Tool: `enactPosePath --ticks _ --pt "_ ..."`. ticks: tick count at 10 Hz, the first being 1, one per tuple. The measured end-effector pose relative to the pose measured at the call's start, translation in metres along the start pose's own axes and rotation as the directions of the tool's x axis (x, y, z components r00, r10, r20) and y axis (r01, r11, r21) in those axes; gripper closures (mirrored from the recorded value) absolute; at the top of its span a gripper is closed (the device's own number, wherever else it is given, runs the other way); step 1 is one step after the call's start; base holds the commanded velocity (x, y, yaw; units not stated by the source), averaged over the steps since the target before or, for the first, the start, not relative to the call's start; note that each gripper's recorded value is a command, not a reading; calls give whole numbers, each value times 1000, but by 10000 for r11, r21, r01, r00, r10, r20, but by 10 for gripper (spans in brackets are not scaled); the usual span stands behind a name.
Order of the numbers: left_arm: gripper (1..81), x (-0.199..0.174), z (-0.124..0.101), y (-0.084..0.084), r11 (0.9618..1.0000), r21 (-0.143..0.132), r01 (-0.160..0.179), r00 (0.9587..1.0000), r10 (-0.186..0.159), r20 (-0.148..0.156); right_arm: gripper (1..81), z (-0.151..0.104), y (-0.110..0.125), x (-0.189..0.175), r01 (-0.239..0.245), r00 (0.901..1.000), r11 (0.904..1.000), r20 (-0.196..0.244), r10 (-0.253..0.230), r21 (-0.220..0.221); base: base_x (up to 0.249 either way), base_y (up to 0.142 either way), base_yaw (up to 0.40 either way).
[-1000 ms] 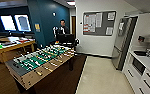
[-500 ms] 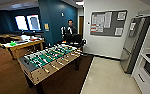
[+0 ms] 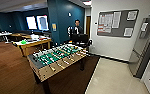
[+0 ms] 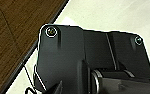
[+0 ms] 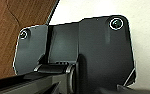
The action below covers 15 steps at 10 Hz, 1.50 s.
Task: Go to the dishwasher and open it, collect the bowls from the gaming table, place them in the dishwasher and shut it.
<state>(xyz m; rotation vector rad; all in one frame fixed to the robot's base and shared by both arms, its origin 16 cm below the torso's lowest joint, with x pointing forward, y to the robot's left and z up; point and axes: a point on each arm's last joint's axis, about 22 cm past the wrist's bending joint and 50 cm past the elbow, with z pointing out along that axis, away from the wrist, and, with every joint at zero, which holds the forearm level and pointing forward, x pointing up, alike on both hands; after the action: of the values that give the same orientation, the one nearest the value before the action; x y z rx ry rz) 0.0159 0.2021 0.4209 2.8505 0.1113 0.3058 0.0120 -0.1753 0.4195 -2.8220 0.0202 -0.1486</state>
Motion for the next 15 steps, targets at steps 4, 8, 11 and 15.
enactPosePath --ticks 4,8,11,15 --pt "10 -2 0 -1 10000 21 6 10000 -6 17 10 0 0 -2 1 10000 10000 22 -1 -1 0 0 181" --pt "10 -2 -1 -1 10000 26 6 10000 -6 28 10 0 0 -3 2 10000 10000 35 -2 -1 0 0 151" --pt "10 -2 -1 -1 10000 24 6 10000 -6 11 10 0 0 -2 8 10000 10000 22 -8 0 0 0 146" --pt "10 0 0 -1 10000 23 -1 10000 1 3 10 0 0 -4 0 10000 10000 53 0 -2 0 0 170"
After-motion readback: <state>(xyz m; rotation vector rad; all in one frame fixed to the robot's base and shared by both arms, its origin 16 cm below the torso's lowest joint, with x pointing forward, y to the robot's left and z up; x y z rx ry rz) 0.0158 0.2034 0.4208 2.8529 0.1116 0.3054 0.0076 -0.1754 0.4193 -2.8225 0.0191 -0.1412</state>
